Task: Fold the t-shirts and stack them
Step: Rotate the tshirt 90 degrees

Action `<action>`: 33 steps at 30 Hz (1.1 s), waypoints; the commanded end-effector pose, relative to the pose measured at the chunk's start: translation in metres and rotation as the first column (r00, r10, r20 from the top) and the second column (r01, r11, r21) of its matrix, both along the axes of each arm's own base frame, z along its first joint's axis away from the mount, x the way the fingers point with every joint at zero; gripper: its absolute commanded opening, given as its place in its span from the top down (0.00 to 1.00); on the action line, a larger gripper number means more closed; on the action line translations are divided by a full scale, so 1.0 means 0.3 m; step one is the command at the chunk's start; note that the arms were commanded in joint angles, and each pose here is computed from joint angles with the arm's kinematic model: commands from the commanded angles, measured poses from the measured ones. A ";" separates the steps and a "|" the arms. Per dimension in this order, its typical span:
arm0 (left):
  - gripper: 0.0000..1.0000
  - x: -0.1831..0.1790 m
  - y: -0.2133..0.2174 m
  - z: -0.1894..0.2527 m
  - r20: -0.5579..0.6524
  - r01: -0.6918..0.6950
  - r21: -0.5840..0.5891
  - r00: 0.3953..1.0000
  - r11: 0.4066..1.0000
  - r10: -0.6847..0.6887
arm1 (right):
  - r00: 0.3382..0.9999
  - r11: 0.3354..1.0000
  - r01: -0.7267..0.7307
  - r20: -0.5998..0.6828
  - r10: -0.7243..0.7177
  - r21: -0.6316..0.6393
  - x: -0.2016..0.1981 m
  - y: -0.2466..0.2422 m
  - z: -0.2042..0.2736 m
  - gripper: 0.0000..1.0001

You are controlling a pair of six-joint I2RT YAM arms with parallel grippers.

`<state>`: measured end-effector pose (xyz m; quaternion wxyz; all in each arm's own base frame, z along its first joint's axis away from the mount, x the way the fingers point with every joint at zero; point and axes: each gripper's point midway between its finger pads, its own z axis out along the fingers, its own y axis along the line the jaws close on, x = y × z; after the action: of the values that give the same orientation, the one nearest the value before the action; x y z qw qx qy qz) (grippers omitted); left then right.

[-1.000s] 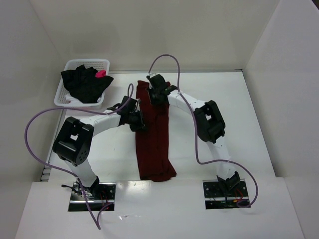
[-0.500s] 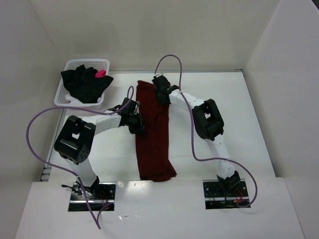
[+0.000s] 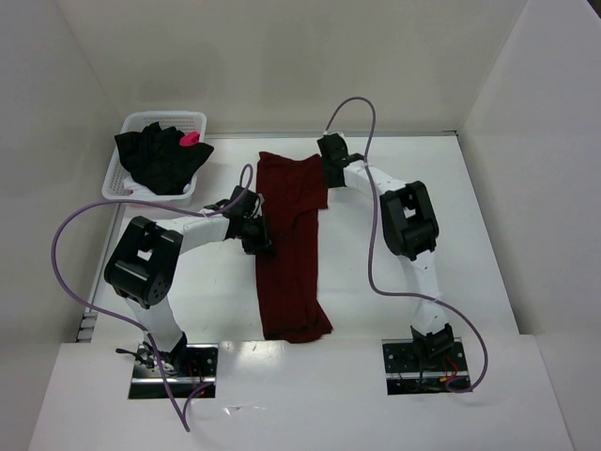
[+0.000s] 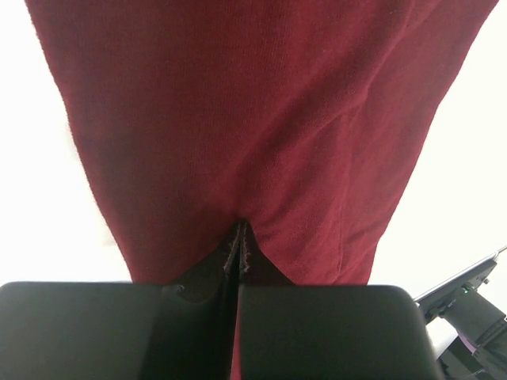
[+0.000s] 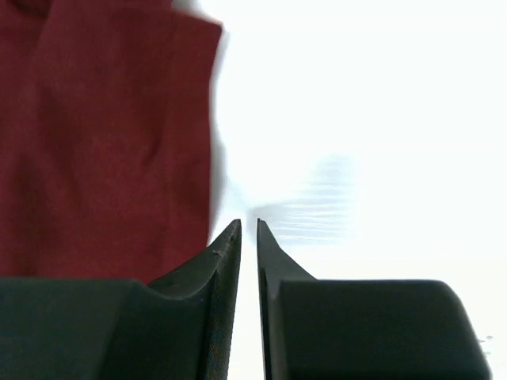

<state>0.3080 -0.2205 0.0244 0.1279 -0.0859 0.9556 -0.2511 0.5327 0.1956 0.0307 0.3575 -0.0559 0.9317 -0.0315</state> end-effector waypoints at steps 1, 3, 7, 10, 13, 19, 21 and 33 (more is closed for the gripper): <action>1.00 -0.016 0.006 -0.011 -0.021 -0.007 0.012 1.000 1.000 0.008 | 0.986 0.994 -0.004 0.169 -0.015 0.110 0.057 0.024 0.273 0.81; 1.00 -0.011 -0.008 0.004 -0.018 0.002 -0.009 1.000 1.000 -0.002 | 0.975 0.985 -0.038 0.220 0.000 0.168 0.070 0.058 0.365 0.75; 0.97 0.040 -0.017 0.119 0.074 0.019 -0.016 0.997 1.000 -0.018 | 0.967 0.951 -0.132 0.248 0.061 0.281 0.044 0.134 0.482 0.62; 0.73 0.083 -0.018 0.239 0.163 0.013 -0.023 0.987 1.000 -0.009 | 0.959 0.911 -0.216 0.250 0.131 0.351 -0.022 0.180 0.521 0.58; 0.40 0.092 -0.017 0.334 0.221 0.009 -0.041 0.975 0.999 0.000 | 0.949 0.876 -0.280 0.250 0.192 0.393 -0.102 0.200 0.528 0.56; 0.22 0.020 -0.028 0.416 0.256 0.069 -0.109 0.966 0.992 -0.039 | 0.944 0.847 -0.329 0.147 0.294 0.418 -0.246 0.298 0.374 0.66; 0.22 -0.027 -0.020 0.364 0.225 0.083 -0.091 0.972 0.992 -0.061 | 0.944 0.856 -0.330 0.125 0.305 0.397 -0.266 0.335 0.326 0.67; 0.73 -0.204 -0.046 0.132 0.036 0.102 -0.057 0.994 0.993 -0.100 | 0.954 0.895 -0.281 0.002 0.299 0.346 -0.223 0.375 0.102 0.74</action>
<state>0.2481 -0.2277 0.0682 0.1357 -0.0365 0.9500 -0.2790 0.4430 0.3013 0.0448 0.3091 -0.1391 0.9227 0.1837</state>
